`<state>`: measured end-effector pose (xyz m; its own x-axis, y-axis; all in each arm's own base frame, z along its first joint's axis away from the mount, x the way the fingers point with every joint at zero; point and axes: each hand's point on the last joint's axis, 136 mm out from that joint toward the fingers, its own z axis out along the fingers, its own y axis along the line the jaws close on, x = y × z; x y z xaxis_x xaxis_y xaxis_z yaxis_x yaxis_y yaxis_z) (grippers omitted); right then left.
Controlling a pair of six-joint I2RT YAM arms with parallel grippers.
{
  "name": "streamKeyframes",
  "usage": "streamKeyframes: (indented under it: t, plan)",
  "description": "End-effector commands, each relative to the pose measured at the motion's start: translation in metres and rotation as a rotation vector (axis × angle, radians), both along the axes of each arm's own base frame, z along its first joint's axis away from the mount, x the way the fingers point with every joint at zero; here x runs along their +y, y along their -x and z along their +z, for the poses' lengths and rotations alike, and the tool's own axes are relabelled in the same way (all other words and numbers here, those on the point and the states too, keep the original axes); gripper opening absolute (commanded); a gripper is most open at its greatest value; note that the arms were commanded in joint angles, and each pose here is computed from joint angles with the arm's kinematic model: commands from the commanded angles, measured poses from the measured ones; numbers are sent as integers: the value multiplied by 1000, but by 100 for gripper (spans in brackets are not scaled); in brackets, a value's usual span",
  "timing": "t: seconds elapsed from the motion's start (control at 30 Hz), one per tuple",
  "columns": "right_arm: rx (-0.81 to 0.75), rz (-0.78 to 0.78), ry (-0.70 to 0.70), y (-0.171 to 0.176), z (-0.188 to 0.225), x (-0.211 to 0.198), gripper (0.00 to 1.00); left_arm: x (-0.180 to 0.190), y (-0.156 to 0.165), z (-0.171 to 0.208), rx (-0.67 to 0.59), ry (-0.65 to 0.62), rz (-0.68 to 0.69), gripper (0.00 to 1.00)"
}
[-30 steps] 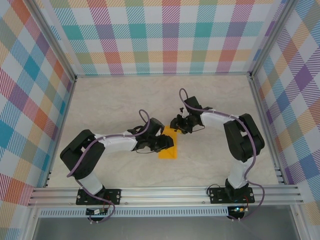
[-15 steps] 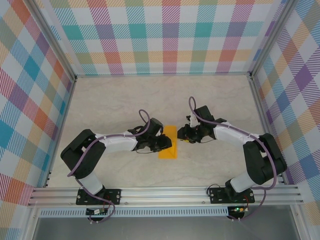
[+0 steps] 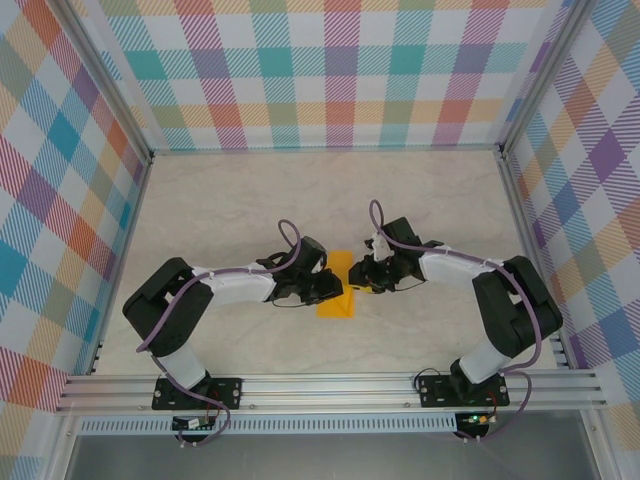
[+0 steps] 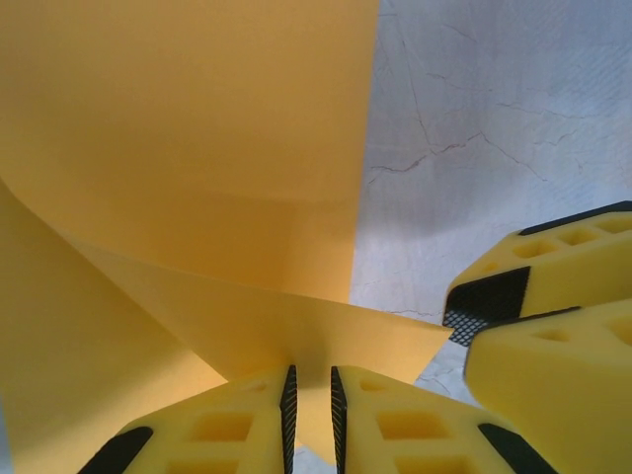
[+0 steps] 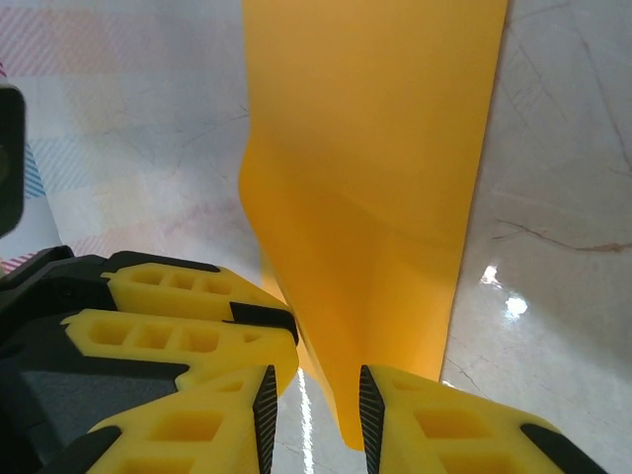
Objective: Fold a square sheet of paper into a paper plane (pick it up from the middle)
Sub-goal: Fold the triangle a second time at the center of the table.
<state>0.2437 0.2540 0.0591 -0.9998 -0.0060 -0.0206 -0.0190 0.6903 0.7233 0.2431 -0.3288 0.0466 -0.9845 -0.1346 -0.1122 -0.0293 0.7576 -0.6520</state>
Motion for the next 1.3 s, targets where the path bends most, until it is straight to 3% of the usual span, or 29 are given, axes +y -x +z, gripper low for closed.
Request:
streamKeyframes:
  t: [0.0,0.27,0.5,0.63,1.27]
  plan:
    - [12,39,-21,5,-2,5,30,-8,-3,4,-20,4,-15,19]
    - [35,37,-13,8,-10,4,27,-9,-2,4,-18,4,-18,17]
    - [12,26,12,0,-13,3,11,-11,-3,12,-30,27,-23,17]
    - [-16,26,57,-6,-17,-1,8,-16,-5,20,-46,55,-30,18]
    - [-20,42,92,-17,-28,1,9,-31,0,8,8,124,-59,17]
